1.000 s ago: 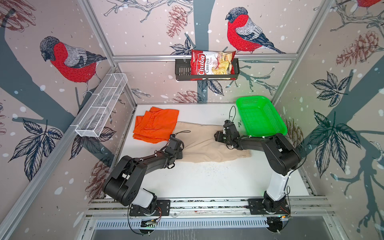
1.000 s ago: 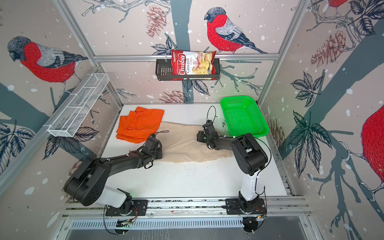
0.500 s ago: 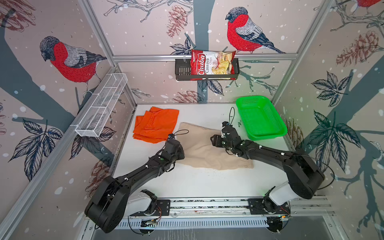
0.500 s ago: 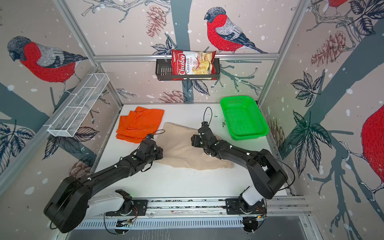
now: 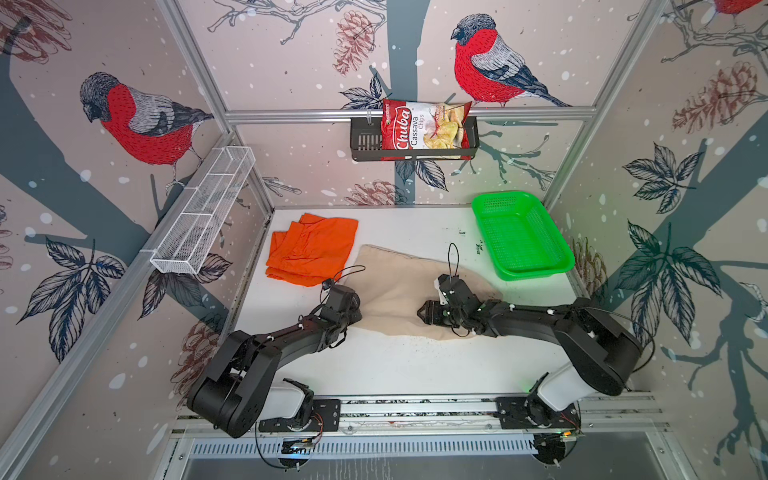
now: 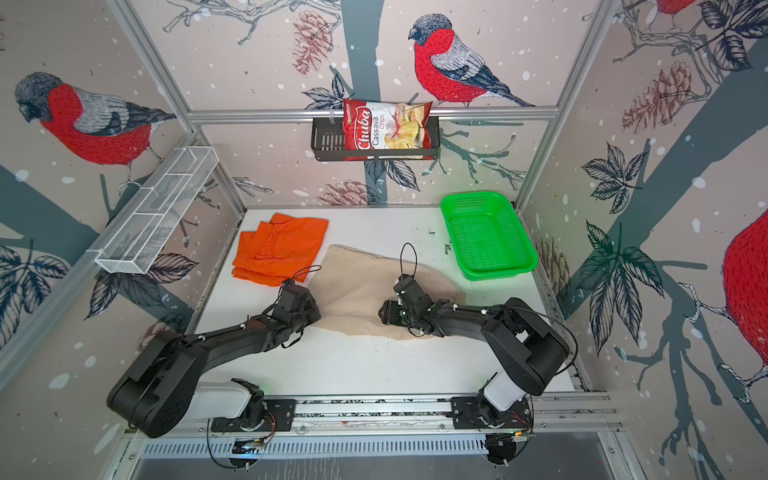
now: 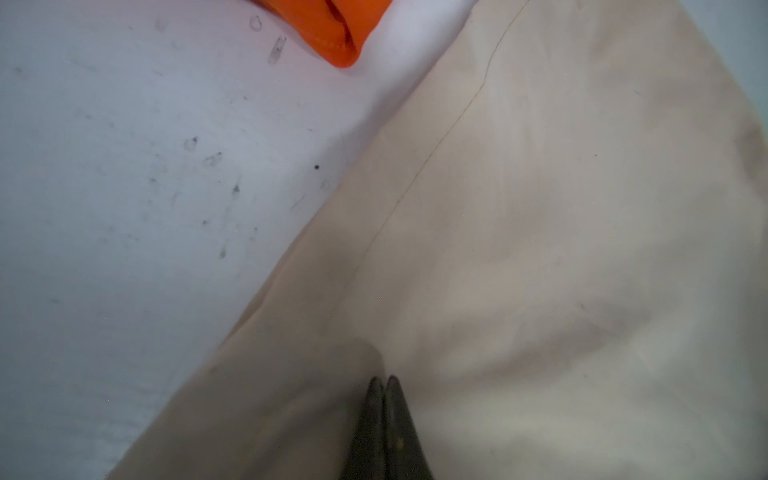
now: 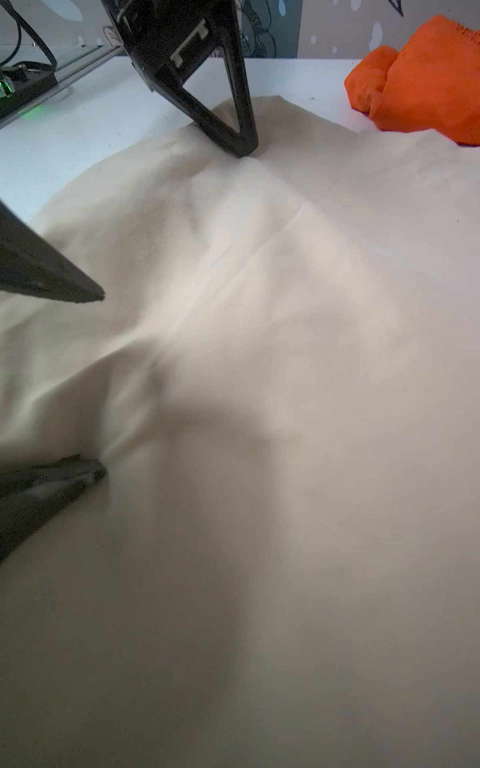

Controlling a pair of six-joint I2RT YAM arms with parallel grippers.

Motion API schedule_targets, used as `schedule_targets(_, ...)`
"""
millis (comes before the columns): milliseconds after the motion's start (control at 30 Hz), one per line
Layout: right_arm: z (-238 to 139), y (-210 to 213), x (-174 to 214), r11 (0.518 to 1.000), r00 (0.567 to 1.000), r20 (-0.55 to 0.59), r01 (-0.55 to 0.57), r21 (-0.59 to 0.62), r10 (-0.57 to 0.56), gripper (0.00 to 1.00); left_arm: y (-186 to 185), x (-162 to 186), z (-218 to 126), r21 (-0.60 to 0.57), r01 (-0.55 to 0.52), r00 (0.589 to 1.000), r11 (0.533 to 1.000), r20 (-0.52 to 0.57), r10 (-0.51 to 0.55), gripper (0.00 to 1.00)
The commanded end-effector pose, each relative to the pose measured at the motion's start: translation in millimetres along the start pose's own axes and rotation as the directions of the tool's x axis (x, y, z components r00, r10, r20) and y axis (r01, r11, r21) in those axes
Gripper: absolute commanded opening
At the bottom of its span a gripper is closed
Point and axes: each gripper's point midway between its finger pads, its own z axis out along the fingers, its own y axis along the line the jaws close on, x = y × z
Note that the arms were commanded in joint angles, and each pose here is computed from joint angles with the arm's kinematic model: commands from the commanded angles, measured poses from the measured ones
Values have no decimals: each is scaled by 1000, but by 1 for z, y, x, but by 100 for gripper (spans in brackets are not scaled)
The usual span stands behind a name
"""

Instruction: Fold and stack the shorts

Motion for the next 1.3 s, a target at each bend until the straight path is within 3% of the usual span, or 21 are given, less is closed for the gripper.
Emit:
schedule_targets(0, -5, -35, 42, 993, 991, -114, -64, 100, 75, 63, 16, 4, -3, -21, 87, 996, 996, 21, -87, 0)
schedule_targets(133, -16, -45, 69, 988, 983, -136, -111, 103, 125, 63, 27, 7, -9, -43, 102, 994, 994, 32, -101, 0)
schedule_targets(233, -26, -40, 67, 991, 988, -108, -107, 77, 115, 64, 22, 5, -15, -18, 74, 997, 997, 34, -74, 2)
schedule_targets(433, -59, 3, -9, 999, 997, 73, -31, -26, 33, 65, -33, -24, -42, 174, -48, 992, 984, 121, 27, 32)
schedule_targets(500, -75, 10, -34, 997, 992, 119, -32, -72, 40, 65, -60, -33, -56, 238, -121, 979, 964, 187, 77, 42)
schedule_targets(633, -113, 6, -71, 992, 975, 214, -38, -124, 64, 65, -128, -32, -83, 348, -377, 909, 858, 317, 271, 53)
schedule_targets(700, -131, -6, -81, 989, 963, 253, -57, -137, 91, 66, -157, -21, -88, 361, -502, 854, 786, 352, 383, 56)
schedule_targets(800, -157, -32, -93, 981, 932, 325, -111, -160, 159, 67, -209, 7, -92, 372, -690, 722, 621, 415, 553, 59)
schedule_targets(933, -191, -67, -108, 969, 875, 425, -170, -179, 232, 68, -276, 71, -94, 407, -864, 482, 297, 497, 721, 62)
schedule_targets(1133, -220, -124, -110, 933, 788, 500, -306, -189, 360, 69, -344, 169, -89, 486, -862, 217, -146, 614, 759, 64)
schedule_targets(1200, -224, -136, -107, 915, 763, 504, -341, -217, 404, 69, -357, 197, -86, 490, -831, 151, -262, 652, 743, 64)
schedule_targets(1267, -226, -149, -102, 898, 742, 506, -379, -224, 440, 69, -364, 222, -78, 501, -793, 95, -347, 664, 742, 64)
